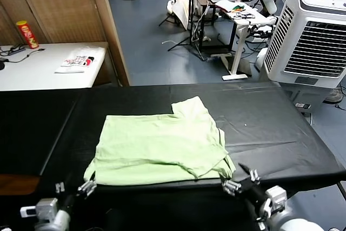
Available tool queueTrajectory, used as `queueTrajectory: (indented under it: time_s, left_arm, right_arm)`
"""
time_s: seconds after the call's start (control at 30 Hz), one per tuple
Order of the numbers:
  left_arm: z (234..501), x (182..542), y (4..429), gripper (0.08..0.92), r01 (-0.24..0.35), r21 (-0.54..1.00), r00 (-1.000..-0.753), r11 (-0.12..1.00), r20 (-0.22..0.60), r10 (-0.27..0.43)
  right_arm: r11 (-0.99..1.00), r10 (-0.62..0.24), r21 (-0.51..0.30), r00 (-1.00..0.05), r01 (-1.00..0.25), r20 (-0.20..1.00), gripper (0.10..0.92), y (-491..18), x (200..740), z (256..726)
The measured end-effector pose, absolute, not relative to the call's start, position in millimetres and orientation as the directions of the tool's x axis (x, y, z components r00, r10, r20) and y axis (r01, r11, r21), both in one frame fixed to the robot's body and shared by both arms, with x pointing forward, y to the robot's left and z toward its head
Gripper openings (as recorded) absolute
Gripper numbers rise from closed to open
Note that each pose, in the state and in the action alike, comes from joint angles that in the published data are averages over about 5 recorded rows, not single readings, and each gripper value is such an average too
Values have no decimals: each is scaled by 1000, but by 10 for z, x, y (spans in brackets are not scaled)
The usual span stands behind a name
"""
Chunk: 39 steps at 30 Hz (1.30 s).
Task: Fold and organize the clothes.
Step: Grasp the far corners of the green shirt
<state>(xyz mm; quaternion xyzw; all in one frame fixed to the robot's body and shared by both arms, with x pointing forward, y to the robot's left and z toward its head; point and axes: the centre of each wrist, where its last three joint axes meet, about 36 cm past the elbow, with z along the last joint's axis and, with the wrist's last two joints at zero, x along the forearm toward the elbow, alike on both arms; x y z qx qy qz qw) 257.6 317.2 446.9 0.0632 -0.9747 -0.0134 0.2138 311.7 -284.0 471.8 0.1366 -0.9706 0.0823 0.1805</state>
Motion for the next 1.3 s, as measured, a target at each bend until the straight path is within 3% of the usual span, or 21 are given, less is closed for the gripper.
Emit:
queueTrajectory:
  time_s: [0.37, 0.67, 0.9, 1.3]
  left_arm:
    - [4547, 3719, 3298, 798, -57, -64, -904, 996, 427, -24]
    - [4391, 4577, 3389, 798, -63, -96, -881, 993, 473, -10]
    - [4235, 5024, 3403, 798, -65, -108, -861, 992, 509, -1]
    - [4173, 5383, 3486, 798, -99, -124, -858, 987, 513, -22]
  right_arm:
    - [969, -176, -99, -919, -224, 353, 798, -2720, 4649, 4507]
    - [970, -188, -66, -894, -234, 406, 798, -2485, 5742, 4389]
    - [966, -193, -67, -872, -249, 449, 798, -2229, 6132, 4354]
    - [969, -207, -14, -839, -247, 503, 765, -2026, 6392, 4308]
